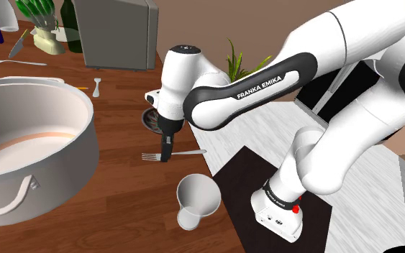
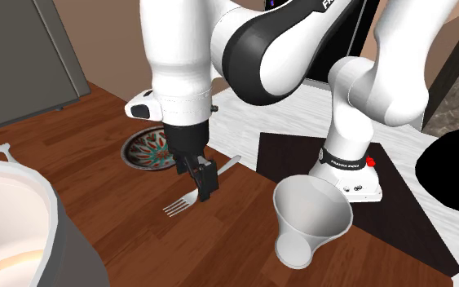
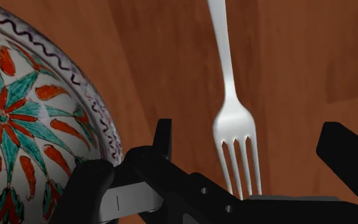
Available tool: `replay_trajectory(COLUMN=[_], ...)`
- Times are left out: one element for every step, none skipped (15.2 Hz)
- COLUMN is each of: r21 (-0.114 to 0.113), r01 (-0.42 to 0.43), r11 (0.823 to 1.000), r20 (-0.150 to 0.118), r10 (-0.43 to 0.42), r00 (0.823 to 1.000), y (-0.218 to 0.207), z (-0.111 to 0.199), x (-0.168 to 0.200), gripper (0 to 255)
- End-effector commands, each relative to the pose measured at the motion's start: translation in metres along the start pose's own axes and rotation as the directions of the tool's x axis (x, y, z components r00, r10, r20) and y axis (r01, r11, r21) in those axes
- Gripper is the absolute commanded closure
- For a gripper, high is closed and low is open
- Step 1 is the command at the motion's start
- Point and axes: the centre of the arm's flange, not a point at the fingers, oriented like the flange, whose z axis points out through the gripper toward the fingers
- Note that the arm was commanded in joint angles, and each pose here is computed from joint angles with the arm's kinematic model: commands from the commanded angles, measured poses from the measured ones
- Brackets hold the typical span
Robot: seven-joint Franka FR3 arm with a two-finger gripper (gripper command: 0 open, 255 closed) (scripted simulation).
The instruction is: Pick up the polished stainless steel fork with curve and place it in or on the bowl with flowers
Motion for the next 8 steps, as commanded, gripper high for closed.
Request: replay_trajectory(r21=[0.0, 0.0, 0.0, 0.0, 0.0, 0.0, 0.0, 0.0], r01=[0.002, 0.002, 0.002, 0.002, 0.002, 0.002, 0.002, 0.002], r11=[1.0, 1.0, 1.0, 1.0, 1.0, 1.0, 1.0, 1.0], r20=[-0.001, -0.001, -0.001, -0.001, -0.001, -0.001, -0.001, -0.001], r10=[-0.002, -0.002, -0.002, -0.002, -0.002, -0.002, -0.002, -0.002], r00=[1.0, 1.0, 1.0, 1.0, 1.0, 1.0, 1.0, 1.0], y=[0.0, 0.0, 0.0, 0.0, 0.0, 0.0, 0.0, 0.0], z=[0.011, 0.016, 0.021, 0.024, 0.024, 0.024, 0.024, 0.024], x=[0.0, 0.0, 0.0, 0.0, 0.0, 0.0, 0.0, 0.0], gripper=[0, 0, 0, 0, 0, 0, 0, 0])
